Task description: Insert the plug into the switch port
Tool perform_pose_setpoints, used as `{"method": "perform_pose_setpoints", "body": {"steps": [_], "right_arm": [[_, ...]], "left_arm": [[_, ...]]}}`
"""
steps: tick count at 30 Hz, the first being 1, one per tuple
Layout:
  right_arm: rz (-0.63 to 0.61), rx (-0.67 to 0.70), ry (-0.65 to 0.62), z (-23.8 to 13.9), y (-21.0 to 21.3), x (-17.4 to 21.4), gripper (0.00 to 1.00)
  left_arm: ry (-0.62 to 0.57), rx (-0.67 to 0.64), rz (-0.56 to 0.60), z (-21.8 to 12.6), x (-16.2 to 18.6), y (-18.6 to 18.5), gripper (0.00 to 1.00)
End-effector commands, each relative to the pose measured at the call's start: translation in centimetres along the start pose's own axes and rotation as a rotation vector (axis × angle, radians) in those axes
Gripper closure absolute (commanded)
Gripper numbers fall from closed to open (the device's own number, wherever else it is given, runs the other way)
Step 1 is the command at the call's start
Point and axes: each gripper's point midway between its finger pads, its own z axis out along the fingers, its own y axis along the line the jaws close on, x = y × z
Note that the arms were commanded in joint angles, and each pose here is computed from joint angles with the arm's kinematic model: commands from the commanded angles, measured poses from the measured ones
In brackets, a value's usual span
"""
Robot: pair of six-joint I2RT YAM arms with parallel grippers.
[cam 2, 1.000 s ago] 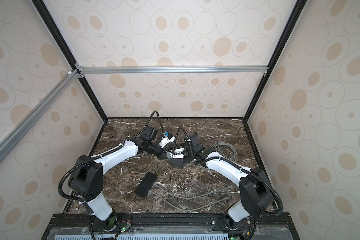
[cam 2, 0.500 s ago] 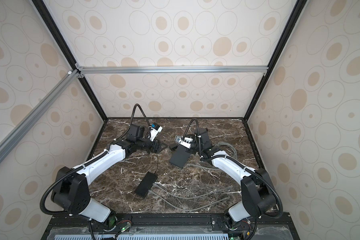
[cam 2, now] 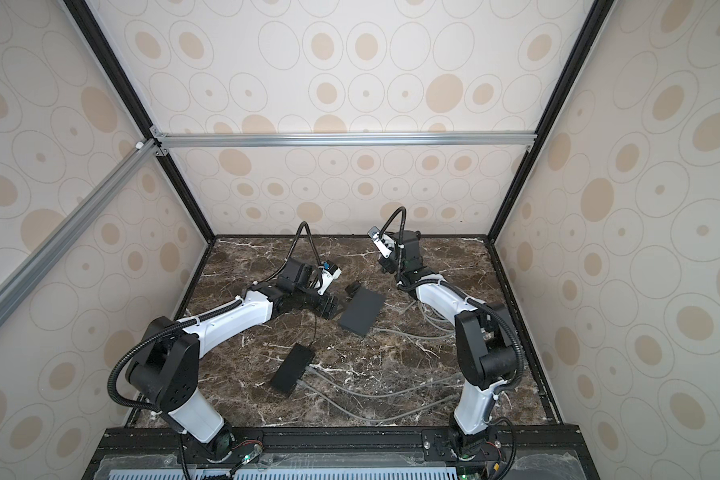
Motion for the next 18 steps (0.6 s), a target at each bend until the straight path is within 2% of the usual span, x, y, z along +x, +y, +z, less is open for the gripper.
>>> {"method": "perform_pose_setpoints", "body": {"steps": [1,9,18], "right_arm": [[0.075,-0.014,0.028,-0.6,1.2,1.9,1.00],[0.154,0.010,0.129,-2.7,2.2,6.0,1.00],[0.184,-0.266,0.178,-2.4,8.0,7.7,1.00]], "left_arm": [[-0.022,-0.001,0.023,-0.4,-1.7,-0.3,0.20],[0.023,0.011,0.037,0.6,-0.8,-1.0,0.20],[0.062,-0.011,0.058,1.5,0.0,-1.4,0.21]]}}
